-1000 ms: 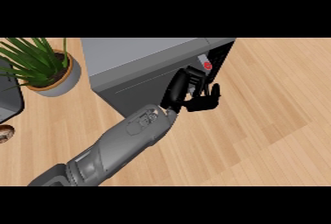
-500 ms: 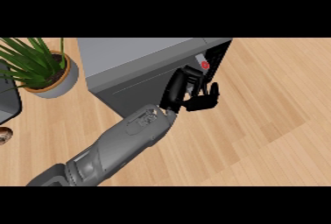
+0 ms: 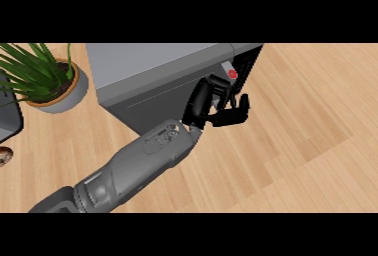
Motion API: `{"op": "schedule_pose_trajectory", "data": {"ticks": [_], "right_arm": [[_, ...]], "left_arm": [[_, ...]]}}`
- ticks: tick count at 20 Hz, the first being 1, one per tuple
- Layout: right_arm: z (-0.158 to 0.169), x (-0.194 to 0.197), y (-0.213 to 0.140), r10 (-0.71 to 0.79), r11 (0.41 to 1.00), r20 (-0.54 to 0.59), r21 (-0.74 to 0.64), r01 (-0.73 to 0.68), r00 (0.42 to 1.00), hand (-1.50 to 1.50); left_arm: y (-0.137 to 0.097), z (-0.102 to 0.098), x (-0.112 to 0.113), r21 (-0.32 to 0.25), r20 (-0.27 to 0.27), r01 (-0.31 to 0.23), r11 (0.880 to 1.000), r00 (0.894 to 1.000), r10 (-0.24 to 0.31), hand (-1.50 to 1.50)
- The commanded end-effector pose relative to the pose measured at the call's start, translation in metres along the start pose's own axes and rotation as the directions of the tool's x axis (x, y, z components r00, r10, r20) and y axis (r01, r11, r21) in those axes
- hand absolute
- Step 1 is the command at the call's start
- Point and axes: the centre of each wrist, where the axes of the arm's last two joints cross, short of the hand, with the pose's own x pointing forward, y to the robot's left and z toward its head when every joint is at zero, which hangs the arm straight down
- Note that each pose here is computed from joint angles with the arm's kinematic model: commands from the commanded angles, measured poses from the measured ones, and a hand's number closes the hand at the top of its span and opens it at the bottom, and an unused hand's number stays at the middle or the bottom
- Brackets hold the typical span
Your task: Pick up the milk, place it into the microwave and close the microwave
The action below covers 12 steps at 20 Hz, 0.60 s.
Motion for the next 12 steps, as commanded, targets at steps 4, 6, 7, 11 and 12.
{"op": "schedule_pose_trajectory", "data": {"ticks": [4, 6, 7, 11, 12], "right_arm": [[0.001, 0.008, -0.010, 0.006, 0.999, 0.003, -0.032, -0.006, 1.000, -1.50], [0.003, 0.011, -0.013, 0.015, 0.998, 0.006, -0.059, -0.014, 1.000, -1.50], [0.004, 0.013, -0.013, 0.017, 0.998, 0.008, -0.056, -0.017, 1.000, -1.50], [0.004, 0.023, -0.018, 0.047, 0.996, 0.030, -0.081, -0.044, 0.998, -1.50], [0.004, 0.025, -0.019, 0.053, 0.996, 0.029, -0.078, -0.051, 0.998, -1.50]], "left_arm": [[0.003, -0.022, 0.003, 0.231, -0.095, -0.003, 0.973, 0.995, 0.025, 1.50], [0.005, -0.025, 0.003, 0.239, -0.096, 0.007, 0.971, 0.995, 0.016, 1.50], [0.005, -0.024, 0.000, 0.235, -0.107, 0.012, 0.972, 0.994, 0.013, 1.50], [0.021, -0.024, -0.009, 0.206, -0.119, 0.035, 0.978, 0.993, -0.011, 1.50], [0.023, -0.024, -0.010, 0.194, -0.125, 0.054, 0.979, 0.992, -0.030, 1.50]]}}
